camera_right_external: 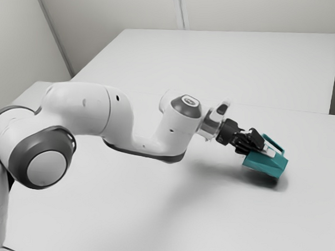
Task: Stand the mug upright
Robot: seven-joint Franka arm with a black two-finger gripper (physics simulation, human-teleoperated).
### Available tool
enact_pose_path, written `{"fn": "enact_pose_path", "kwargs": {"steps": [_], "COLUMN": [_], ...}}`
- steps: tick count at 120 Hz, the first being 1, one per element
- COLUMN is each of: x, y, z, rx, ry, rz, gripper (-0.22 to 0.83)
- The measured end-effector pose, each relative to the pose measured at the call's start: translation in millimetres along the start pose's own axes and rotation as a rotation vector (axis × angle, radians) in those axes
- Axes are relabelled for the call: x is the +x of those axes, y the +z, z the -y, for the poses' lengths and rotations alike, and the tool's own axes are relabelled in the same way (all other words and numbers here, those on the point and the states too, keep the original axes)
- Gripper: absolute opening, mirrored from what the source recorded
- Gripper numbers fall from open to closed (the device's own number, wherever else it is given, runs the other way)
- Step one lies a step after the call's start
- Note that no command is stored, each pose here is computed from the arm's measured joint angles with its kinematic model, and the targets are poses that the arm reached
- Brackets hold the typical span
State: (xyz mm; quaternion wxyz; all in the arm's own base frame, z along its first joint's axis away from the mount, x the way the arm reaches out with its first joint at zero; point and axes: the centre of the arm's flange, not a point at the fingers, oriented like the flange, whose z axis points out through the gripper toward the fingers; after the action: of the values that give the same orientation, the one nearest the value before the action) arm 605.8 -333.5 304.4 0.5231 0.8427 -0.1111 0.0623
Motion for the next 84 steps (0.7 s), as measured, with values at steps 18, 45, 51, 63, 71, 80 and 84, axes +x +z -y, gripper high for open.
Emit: {"fn": "enact_pose_path", "kwargs": {"steps": [18,45,51,63,71,80,84], "x": [1.2,-17.1,-25.4,-34.7,-36.4,-43.9,-52.8], "y": [-54.3,-168.8,-187.1,-223.4,-244.8,-267.8,-275.9], "z": [-47.8,-83.7,-83.1,-80.2,-76.8,-70.9,-65.5], "rx": [0.048,0.403,0.495,0.671,0.774,0.868,0.9], "ry": [0.089,0.307,0.336,0.376,0.386,0.372,0.354], "rz": [-0.028,0.063,0.1,0.163,0.2,0.234,0.252], "gripper": [-0.15,-0.17,-0.17,-0.16,-0.16,-0.16,-0.16]}}
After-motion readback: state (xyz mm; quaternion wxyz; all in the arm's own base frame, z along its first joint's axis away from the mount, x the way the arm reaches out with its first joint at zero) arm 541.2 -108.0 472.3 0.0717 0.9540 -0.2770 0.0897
